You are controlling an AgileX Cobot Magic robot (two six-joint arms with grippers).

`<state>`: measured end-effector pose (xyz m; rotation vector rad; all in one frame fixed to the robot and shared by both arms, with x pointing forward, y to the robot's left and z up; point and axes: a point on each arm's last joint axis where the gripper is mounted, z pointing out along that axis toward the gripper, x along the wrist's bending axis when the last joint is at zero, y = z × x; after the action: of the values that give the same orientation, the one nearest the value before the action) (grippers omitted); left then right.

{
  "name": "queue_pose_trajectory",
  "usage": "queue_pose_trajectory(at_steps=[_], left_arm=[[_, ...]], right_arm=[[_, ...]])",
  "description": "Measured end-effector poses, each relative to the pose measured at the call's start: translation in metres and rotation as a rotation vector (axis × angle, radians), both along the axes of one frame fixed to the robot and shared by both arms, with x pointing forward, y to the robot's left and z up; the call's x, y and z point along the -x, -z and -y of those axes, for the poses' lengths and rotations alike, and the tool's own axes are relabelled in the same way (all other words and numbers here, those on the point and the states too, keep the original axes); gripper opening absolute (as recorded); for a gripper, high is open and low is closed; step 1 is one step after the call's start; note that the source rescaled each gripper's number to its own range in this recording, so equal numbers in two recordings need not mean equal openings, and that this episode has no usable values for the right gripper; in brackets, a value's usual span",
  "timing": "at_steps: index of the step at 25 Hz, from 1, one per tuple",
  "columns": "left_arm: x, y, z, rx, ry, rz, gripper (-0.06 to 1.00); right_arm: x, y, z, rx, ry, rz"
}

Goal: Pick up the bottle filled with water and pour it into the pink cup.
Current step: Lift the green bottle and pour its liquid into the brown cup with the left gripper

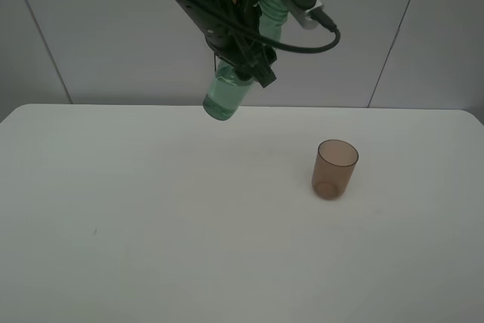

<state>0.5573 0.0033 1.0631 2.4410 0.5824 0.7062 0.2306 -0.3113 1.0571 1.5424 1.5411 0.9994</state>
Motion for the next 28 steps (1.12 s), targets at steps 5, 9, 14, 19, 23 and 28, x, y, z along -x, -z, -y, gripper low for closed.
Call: queue_pose_trajectory(at_steps=[5,9,14,19,23,28], left_arm=[[0.002,0.006,0.011,-0.039,0.008,-0.031,0.09],[0.004,0.01,0.02,-0.057,0.023,-0.042,0.09],[0.008,0.014,0.032,-0.102,0.038,-0.053,0.09],[0.007,0.019,0.046,-0.157,0.039,-0.072,0.09],[0.006,0.024,0.056,-0.189,0.036,-0.09,0.09],[0.002,0.031,0.062,-0.222,0.027,-0.107,0.09]], right_arm=[[0.0,0.0,0.0,0.0,0.0,0.0],[0.0,0.0,0.0,0.0,0.0,0.0],[0.0,0.0,0.0,0.0,0.0,0.0],[0.0,0.0,0.0,0.0,0.0,0.0],[0.0,0.0,0.0,0.0,0.0,0.0],[0.0,0.0,0.0,0.0,0.0,0.0]])
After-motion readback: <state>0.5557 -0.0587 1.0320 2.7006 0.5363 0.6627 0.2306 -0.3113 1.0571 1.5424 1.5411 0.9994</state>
